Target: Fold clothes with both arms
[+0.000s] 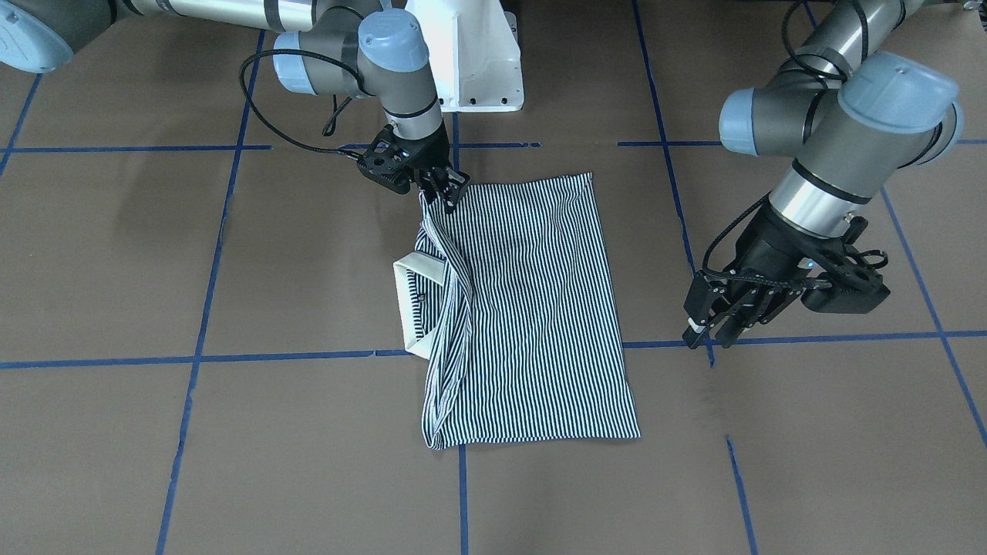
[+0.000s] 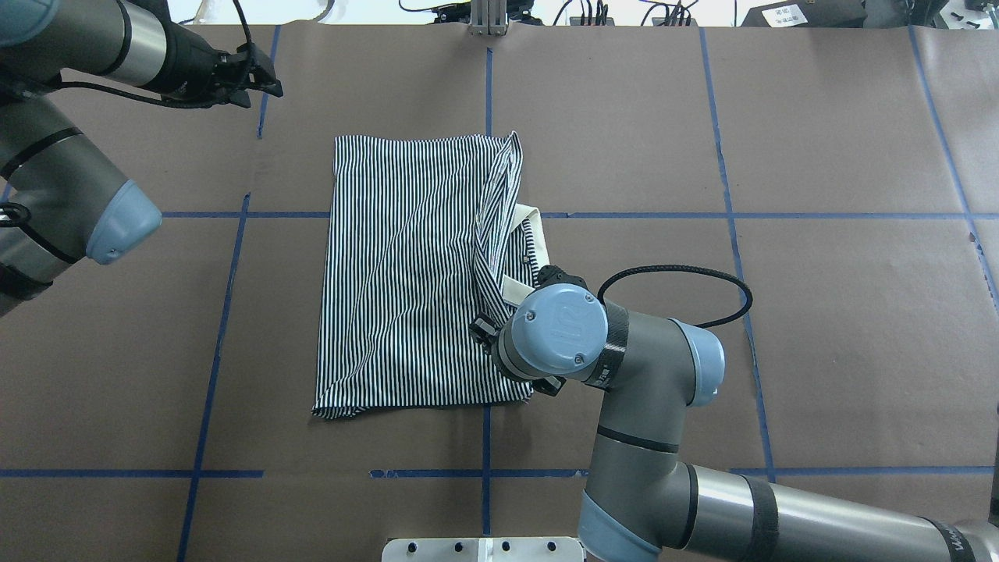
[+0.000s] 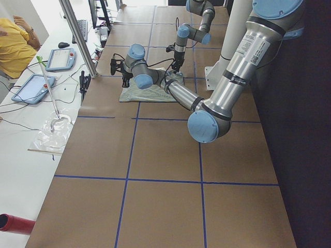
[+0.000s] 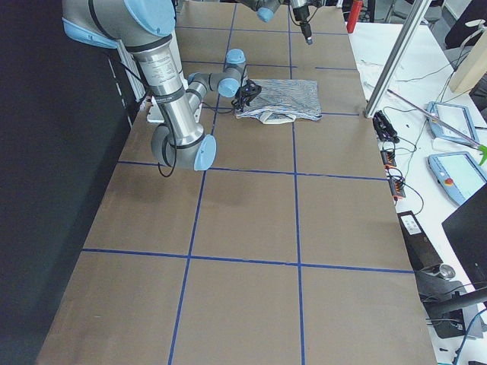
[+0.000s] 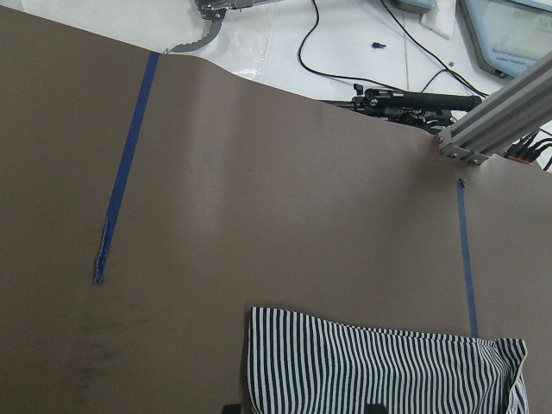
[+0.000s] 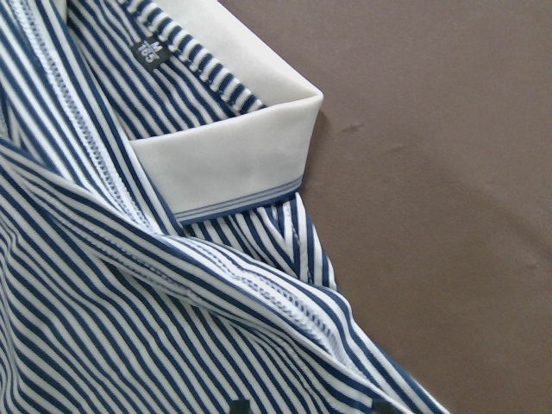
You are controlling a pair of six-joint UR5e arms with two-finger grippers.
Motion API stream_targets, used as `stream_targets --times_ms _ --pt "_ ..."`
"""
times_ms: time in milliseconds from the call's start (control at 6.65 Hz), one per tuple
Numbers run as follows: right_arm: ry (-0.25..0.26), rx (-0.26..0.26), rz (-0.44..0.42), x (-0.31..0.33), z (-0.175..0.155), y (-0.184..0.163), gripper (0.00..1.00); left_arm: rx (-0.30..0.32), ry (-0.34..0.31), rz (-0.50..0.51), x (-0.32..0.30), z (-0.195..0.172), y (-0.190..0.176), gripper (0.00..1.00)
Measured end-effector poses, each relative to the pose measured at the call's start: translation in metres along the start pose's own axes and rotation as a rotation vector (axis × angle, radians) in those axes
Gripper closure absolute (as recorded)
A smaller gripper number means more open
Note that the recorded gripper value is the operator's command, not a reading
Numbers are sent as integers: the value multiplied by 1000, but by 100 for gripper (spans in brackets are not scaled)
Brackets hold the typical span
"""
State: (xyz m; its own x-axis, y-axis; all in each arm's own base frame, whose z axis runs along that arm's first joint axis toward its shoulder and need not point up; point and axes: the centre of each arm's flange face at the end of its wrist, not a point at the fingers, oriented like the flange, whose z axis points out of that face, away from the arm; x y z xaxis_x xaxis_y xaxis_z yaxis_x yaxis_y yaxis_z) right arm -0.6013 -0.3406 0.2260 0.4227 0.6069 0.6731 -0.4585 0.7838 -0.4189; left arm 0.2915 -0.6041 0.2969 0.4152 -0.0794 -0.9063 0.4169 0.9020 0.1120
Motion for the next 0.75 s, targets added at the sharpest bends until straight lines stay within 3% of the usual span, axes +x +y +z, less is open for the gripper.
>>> stream_targets --times_ms 451,752 --pt "16 12 2 2 13 -4 25 -1 -1 0 1 1 1 43" --pt "24 15 4 2 17 -4 33 -1 0 1 1 1 1 43"
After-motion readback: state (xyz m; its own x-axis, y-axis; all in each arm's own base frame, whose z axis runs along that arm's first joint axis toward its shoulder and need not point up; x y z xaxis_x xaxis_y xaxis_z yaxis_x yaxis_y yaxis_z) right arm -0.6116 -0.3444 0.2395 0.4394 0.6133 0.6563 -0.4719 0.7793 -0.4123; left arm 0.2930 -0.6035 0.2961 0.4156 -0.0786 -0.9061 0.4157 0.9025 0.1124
